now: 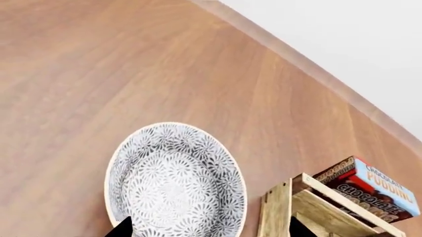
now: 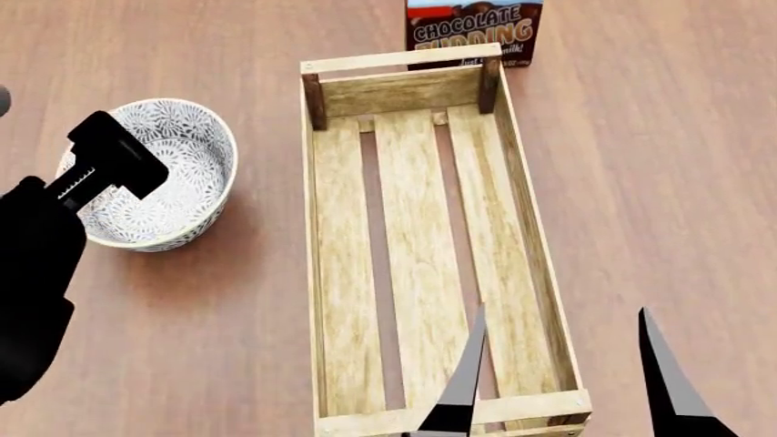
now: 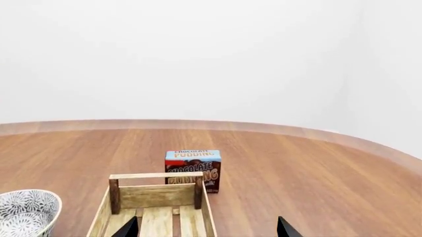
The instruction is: Pick up the bowl on the left and put it in the tray.
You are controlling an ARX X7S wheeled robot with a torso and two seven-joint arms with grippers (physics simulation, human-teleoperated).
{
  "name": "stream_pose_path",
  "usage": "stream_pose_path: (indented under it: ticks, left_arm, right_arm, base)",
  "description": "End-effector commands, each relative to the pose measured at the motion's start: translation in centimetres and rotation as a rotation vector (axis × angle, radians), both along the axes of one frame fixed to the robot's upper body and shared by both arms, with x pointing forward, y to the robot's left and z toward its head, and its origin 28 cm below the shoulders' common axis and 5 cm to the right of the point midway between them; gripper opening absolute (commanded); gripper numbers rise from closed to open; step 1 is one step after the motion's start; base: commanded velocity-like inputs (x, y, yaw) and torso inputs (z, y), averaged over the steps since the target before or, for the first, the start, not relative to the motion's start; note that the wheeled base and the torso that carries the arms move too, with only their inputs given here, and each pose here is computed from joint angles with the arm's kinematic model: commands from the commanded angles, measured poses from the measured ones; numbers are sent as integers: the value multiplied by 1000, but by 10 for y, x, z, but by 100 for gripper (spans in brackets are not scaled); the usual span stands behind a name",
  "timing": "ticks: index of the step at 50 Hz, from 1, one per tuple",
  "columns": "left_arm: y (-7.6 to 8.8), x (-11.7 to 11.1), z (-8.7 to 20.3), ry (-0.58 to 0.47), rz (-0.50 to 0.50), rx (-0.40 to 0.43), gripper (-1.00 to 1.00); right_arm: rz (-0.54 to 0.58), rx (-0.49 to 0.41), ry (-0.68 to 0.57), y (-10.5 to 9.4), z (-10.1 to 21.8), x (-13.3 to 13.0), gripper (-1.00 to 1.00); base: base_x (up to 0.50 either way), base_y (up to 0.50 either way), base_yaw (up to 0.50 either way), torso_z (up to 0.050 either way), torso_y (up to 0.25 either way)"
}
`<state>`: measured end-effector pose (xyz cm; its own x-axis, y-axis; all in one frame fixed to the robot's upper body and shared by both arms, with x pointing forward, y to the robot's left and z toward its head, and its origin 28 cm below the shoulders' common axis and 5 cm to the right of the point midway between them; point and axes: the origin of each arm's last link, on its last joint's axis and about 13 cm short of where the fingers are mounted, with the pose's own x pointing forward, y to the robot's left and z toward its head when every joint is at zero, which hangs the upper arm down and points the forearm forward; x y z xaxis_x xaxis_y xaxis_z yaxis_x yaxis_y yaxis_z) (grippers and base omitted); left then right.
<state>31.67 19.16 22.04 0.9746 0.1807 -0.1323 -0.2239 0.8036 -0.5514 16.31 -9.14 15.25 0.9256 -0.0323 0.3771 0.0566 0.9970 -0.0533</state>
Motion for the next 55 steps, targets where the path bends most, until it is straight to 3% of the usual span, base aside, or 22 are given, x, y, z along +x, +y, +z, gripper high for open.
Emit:
stream_pose_path:
  ticks: [1, 31, 44, 55]
  left_arm:
    - [-11, 9, 11, 58, 48, -5, 100]
    - [-10, 28, -9, 194, 143, -63, 100]
    - [-15, 36, -8, 197, 146, -151, 100]
    - [-18, 44, -13, 200, 147, -295, 100]
  right_arm:
    - [1, 0, 1, 0, 0, 0, 100]
    - [-3, 3, 0, 0, 0, 0, 100]
    - [-6, 4, 1, -1, 1, -1, 100]
    - [-6, 2, -3, -1, 1, -1, 100]
  base:
    - [0, 0, 0, 0, 0]
    - [0, 0, 0, 0, 0]
    - [0, 0, 0, 0, 0]
    - [0, 0, 0, 0, 0]
